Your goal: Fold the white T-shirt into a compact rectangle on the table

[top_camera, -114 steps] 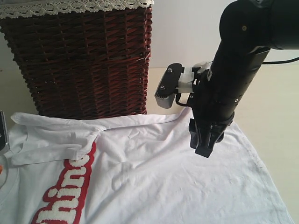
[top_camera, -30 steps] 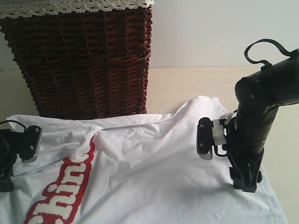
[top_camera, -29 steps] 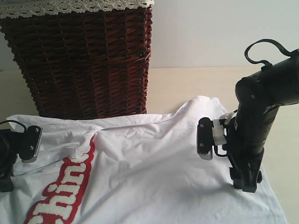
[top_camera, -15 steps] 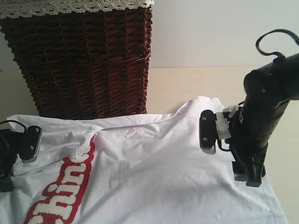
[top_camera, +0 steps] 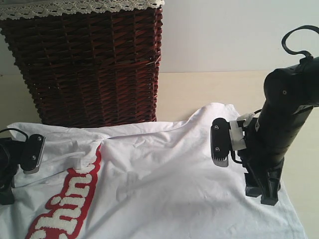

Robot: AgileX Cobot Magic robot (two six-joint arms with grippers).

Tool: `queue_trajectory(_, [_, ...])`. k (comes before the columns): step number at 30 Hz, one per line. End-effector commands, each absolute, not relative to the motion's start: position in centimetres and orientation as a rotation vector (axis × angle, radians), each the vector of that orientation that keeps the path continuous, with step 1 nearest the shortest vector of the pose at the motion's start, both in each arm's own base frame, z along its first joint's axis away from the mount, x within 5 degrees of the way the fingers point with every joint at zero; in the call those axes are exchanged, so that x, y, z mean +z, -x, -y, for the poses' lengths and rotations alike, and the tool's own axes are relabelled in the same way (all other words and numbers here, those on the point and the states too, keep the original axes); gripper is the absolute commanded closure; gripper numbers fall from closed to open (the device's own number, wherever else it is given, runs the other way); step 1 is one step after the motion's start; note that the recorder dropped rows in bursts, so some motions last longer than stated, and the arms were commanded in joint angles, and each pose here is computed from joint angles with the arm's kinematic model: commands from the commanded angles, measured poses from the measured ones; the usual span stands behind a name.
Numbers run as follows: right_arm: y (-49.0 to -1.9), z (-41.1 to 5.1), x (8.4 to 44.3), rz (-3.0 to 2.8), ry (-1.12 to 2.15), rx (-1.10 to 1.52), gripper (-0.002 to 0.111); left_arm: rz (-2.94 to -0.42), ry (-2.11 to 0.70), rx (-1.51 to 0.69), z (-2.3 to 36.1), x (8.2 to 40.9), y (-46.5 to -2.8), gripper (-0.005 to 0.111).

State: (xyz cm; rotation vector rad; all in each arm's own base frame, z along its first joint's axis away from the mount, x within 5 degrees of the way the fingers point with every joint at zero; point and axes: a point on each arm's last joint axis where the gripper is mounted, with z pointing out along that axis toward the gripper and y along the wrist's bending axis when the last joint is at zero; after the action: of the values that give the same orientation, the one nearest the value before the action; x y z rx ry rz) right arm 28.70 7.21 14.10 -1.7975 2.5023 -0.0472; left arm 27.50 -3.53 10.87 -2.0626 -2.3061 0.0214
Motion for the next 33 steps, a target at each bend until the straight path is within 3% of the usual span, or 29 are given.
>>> queue_trajectory(1, [-29.0, -7.0, 12.7, -2.516, 1.813, -0.045, 0.049, 2.293, 2.072, 0.009, 3.4, 9.4, -27.5, 0.106])
queue_trajectory(16, [-29.2, -7.1, 7.2, -2.606, 1.870, 0.016, 0.049, 2.293, 2.065, 0.014, 3.3, 9.5, -27.4, 0.106])
queue_trajectory(22, [-29.3, -7.1, 6.9, -2.585, 1.890, 0.012, 0.050, 2.295, 2.067, 0.011, 3.4, 9.4, -27.5, 0.106])
queue_trajectory(24, [-29.5, -7.1, 6.9, -2.562, 1.885, -0.003, 0.059, 2.295, 2.067, 0.011, 3.4, 9.4, -27.5, 0.106])
queue_trajectory(29, [-29.9, -7.3, 6.9, -2.537, 1.861, -0.022, 0.109, 2.295, 2.067, 0.011, 3.4, 9.4, -27.5, 0.106])
queue_trajectory(33, [-29.8, -7.2, 7.1, -2.537, 1.877, -0.025, 0.108, 2.293, 2.068, 0.009, 3.3, 9.4, -27.5, 0.107])
